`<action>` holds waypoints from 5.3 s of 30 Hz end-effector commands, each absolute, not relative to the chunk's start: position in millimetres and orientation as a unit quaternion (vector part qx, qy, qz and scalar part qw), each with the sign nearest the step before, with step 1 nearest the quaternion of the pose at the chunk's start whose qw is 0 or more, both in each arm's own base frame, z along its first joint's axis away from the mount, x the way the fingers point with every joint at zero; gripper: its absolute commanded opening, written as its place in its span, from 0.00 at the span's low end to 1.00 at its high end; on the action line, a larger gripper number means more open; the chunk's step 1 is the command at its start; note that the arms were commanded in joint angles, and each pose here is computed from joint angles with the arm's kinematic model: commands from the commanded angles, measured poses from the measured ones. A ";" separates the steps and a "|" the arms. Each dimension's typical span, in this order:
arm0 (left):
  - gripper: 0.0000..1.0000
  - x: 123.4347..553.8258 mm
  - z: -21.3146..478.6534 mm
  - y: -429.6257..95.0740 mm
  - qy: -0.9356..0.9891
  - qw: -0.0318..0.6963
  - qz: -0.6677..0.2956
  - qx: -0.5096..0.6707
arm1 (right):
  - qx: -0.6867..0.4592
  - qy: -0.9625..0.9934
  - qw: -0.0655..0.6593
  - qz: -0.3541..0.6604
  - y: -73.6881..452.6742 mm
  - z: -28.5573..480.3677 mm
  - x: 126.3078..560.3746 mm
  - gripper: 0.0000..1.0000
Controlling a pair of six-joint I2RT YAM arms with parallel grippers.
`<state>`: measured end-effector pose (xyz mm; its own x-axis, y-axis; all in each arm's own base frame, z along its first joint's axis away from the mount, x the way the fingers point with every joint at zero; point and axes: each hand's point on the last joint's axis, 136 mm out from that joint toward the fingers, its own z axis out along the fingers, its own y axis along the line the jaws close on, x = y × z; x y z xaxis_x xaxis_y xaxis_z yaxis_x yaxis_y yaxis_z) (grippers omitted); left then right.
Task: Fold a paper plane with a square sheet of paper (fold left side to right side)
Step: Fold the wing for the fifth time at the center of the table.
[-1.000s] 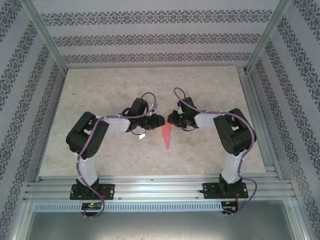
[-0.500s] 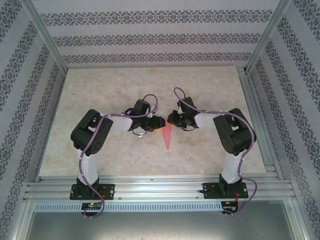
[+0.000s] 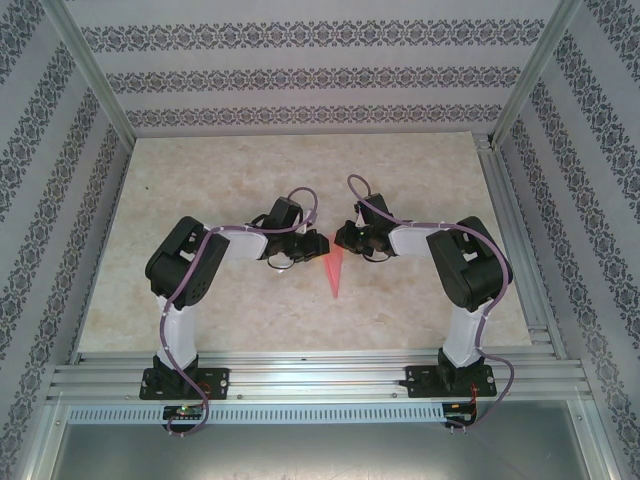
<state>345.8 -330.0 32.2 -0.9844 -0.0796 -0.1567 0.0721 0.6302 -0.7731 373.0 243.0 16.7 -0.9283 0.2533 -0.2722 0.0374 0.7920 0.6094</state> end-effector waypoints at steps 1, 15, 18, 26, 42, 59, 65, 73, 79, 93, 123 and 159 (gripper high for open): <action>0.16 343.2 30.7 -335.9 0.898 0.083 -0.433 0.011 | 0.070 0.930 0.167 0.319 248.6 26.1 368.4 0.15; 0.05 333.9 16.0 -330.8 0.903 0.076 -0.423 0.003 | 0.072 0.917 0.191 0.344 236.4 84.0 309.6 0.15; 0.04 332.2 11.0 -327.2 0.907 0.076 -0.415 -0.001 | 0.080 0.916 0.176 0.353 245.8 72.9 287.3 0.14; 0.02 332.8 3.9 -324.9 0.911 0.076 -0.406 -0.008 | 0.076 0.924 0.145 0.346 264.9 43.3 263.6 0.14; 0.00 333.4 -14.8 -314.5 0.926 0.073 -0.370 -0.023 | 0.070 0.951 0.063 0.295 260.8 -5.6 227.2 0.14; 0.00 333.5 -25.6 -308.8 0.931 0.072 -0.355 -0.035 | 0.044 0.963 0.020 0.266 251.7 -13.6 180.6 0.14; 0.00 334.4 -24.7 -308.8 0.931 0.074 -0.355 -0.035 | 0.043 0.965 0.005 0.258 246.5 -20.5 168.3 0.14; 0.00 334.5 -23.9 -308.9 0.931 0.076 -0.355 -0.031 | 0.028 0.969 -0.011 0.246 237.3 -11.9 151.5 0.15; 0.00 333.9 -23.4 -309.4 0.931 0.075 -0.357 -0.030 | 0.002 0.965 0.017 0.262 238.4 27.1 172.0 0.16; 0.00 331.8 -22.8 -308.7 0.930 0.075 -0.358 -0.031 | 0.008 0.935 0.134 0.329 273.8 59.4 274.6 0.17; 0.00 332.7 -23.0 -308.6 0.931 0.076 -0.356 -0.031 | 0.046 0.916 0.158 0.367 250.7 78.2 296.5 0.17; 0.00 331.7 -31.2 -303.3 0.937 0.074 -0.339 -0.034 | 0.062 0.950 0.067 0.300 253.4 -7.0 247.5 0.16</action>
